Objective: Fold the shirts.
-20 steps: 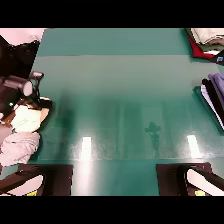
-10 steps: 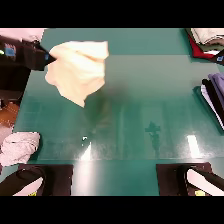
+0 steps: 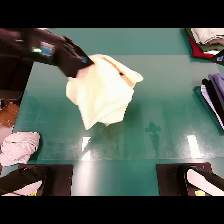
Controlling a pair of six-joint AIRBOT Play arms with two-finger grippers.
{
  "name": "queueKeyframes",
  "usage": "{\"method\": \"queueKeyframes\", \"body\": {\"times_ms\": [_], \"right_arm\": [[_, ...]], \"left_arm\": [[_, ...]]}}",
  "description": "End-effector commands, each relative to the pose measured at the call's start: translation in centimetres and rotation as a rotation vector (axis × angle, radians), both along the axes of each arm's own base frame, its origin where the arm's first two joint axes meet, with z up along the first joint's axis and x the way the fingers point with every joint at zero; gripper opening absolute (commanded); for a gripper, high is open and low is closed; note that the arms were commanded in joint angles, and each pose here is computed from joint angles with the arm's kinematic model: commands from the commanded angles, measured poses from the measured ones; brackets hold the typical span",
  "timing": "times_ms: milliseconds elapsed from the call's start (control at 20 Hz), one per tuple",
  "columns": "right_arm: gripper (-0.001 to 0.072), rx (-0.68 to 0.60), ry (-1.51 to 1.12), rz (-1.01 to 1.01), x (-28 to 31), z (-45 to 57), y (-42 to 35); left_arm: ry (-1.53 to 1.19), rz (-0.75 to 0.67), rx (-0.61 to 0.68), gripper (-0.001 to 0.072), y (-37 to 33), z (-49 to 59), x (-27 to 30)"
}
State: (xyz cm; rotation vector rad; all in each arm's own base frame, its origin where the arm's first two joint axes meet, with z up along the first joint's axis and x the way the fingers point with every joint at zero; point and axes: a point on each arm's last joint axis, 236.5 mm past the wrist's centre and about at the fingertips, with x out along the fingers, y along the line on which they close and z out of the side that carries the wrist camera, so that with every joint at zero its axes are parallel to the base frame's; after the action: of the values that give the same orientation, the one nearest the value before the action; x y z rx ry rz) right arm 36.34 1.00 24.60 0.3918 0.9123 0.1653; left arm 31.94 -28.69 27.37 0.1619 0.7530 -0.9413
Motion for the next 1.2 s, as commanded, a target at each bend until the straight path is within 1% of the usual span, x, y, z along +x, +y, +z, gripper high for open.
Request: {"method": "queueKeyframes", "body": {"times_ms": [0,50,100,150,400,500,650,850,1150], "right_arm": [[0.0015,0.000,0.011,0.005,-0.2,-0.1,0.1],[0.0015,0.000,0.013,0.007,-0.3,-0.2,0.1],[0.0015,0.000,0.016,0.008,-0.4,-0.2,0.1],[0.0015,0.000,0.019,0.008,-0.4,-0.3,0.1],[0.0015,-0.014,0.012,0.024,-0.4,-0.3,0.1],[0.0015,-0.014,0.012,0.024,-0.4,-0.3,0.1],[0.0015,-0.014,0.012,0.024,-0.4,-0.3,0.1],[0.0015,-0.014,0.011,0.024,-0.4,-0.3,0.1],[0.0015,-0.013,0.012,0.025,-0.4,-0.3,0.1]], "left_arm": [[0.159,-0.028,0.093,0.0035,-2.2,-7.4,2.6],[0.191,-0.024,0.118,0.0259,-2.4,-9.3,3.3],[0.218,-0.014,0.146,0.0588,-2.2,-10.8,3.9],[0.252,-0.005,0.164,0.0644,-1.9,-12.0,4.2],[0.452,0.076,0.239,0.0646,2.7,-15.2,3.3],[0.553,0.070,0.269,0.0646,2.9,-18.3,1.3],[0.671,0.047,0.249,0.0646,0.9,-23.3,-2.5],[0.712,0.020,0.301,0.0647,-1.1,-29.2,-7.0],[0.577,0.057,0.234,0.0646,-4.3,-31.4,-6.0]]}}
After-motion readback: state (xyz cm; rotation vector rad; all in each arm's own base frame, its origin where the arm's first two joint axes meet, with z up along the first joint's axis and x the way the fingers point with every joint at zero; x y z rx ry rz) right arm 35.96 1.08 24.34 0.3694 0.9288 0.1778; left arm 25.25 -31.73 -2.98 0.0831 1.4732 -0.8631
